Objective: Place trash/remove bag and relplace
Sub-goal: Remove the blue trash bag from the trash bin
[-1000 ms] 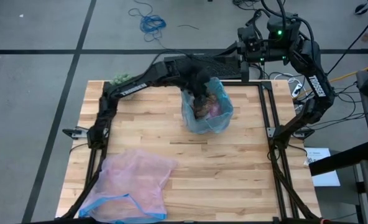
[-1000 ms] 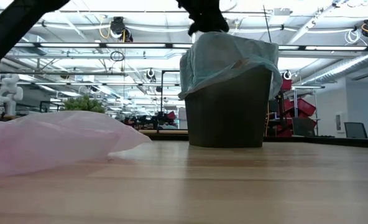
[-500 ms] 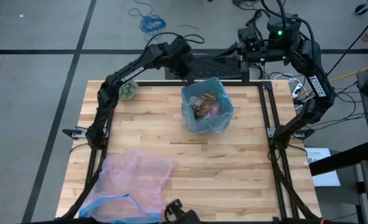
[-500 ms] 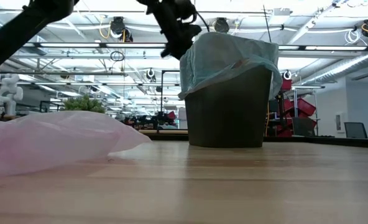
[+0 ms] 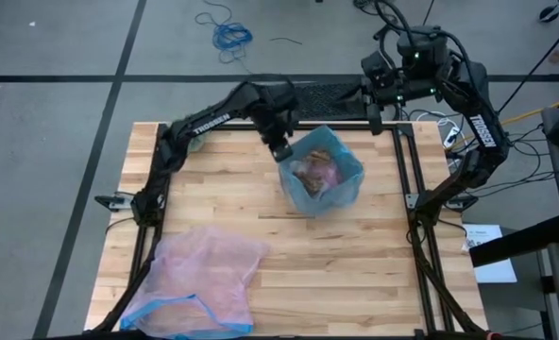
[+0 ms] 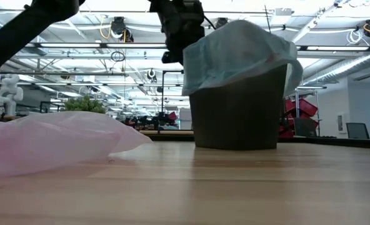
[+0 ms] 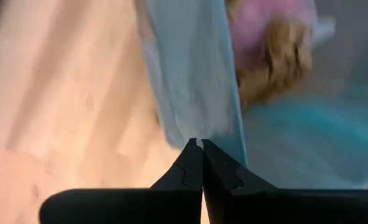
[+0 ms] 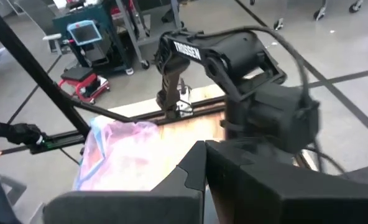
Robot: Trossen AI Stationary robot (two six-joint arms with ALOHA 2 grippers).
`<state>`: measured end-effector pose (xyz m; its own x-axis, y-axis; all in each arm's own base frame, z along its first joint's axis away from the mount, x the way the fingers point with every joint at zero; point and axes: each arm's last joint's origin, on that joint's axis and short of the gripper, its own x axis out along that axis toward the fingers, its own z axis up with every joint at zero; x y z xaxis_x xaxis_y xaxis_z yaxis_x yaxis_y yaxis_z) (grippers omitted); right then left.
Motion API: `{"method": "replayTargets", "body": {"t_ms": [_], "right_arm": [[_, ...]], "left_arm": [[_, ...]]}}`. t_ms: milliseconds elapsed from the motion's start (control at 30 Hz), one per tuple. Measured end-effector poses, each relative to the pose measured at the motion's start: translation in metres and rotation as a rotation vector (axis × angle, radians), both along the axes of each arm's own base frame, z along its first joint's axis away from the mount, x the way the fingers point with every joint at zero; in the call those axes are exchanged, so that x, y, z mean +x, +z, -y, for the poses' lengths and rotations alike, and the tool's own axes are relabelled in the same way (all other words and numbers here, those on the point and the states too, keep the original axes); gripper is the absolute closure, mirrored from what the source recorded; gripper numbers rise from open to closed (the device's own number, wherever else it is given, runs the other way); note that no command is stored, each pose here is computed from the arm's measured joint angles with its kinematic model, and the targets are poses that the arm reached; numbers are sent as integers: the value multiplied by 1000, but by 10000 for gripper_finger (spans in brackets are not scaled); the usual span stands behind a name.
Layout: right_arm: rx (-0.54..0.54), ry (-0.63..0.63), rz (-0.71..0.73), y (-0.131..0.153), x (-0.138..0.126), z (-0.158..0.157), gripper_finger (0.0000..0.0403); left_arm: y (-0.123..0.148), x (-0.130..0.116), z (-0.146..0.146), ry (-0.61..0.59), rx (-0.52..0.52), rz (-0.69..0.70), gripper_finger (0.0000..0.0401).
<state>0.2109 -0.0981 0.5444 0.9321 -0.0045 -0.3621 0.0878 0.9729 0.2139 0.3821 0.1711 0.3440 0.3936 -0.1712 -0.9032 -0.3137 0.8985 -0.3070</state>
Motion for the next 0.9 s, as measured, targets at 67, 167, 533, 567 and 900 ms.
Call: {"method": "replayTargets", "body": {"t_ms": [67, 167, 533, 567, 900], "right_arm": [[9, 18, -1, 1, -4, -3, 403], [19, 54, 10, 3, -10, -7, 403], [-4, 100, 84, 18, -43, -26, 403], [-4, 100, 86, 18, -45, -27, 403], [23, 87, 81, 18, -46, -28, 403]], "left_arm": [[2, -1, 11, -24, -12, -27, 400], [15, -5, 25, -51, -2, 1, 400], [61, -36, 34, 40, 68, 100, 401], [59, -40, 29, 71, 111, 54, 401], [9, -18, 28, 54, -105, 16, 401]]}}
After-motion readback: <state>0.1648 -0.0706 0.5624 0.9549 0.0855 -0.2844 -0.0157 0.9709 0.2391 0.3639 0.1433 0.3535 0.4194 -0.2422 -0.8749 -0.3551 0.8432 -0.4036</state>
